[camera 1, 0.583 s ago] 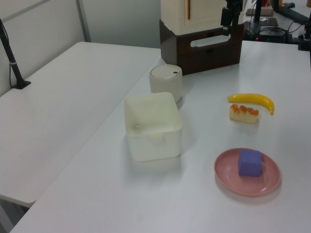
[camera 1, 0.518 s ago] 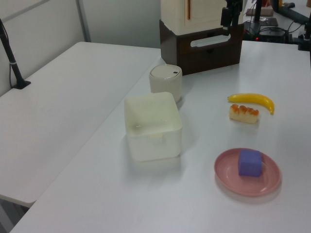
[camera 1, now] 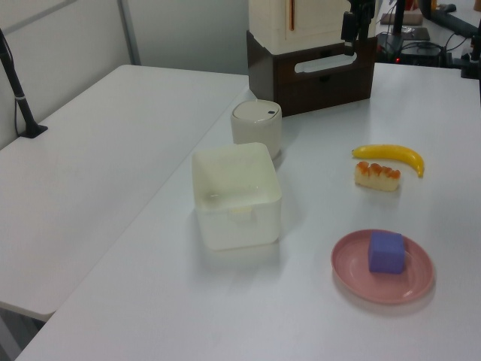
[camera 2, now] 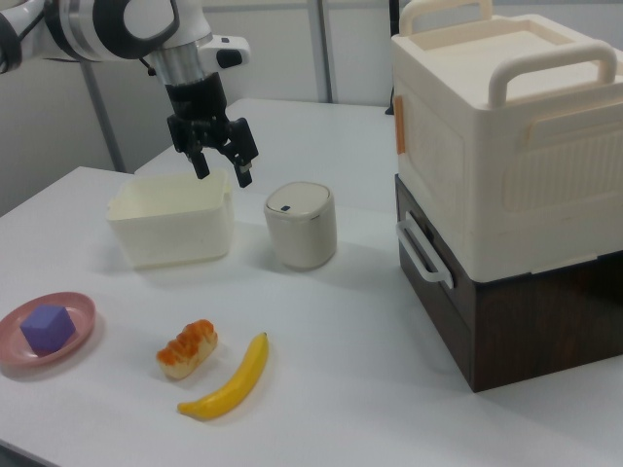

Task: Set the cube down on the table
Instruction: 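Move the gripper toward the purple cube on the pink plate, then lower the open gripper over the purple cube and close on it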

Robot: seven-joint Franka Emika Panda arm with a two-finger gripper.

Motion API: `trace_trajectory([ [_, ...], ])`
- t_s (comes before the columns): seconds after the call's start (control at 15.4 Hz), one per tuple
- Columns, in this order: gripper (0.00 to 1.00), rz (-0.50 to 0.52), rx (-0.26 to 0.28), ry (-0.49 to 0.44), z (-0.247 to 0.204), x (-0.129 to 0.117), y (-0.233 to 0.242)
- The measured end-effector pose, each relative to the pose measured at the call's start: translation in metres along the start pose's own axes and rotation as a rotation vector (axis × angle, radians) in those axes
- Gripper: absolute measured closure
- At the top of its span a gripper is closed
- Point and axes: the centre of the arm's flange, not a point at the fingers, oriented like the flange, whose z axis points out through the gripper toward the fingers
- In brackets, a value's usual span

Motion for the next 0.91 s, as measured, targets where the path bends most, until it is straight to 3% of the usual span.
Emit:
trace_trajectory([
  [0.45,0.0,-0.085,0.004,-0.001,0.0,-0.002,-0.043],
  [0.65,0.0,-0.168,0.007,-0.012,0.005,-0.008,-0.091],
  [0.91,0.0,-0.314,0.028,-0.07,0.029,-0.033,-0.176],
])
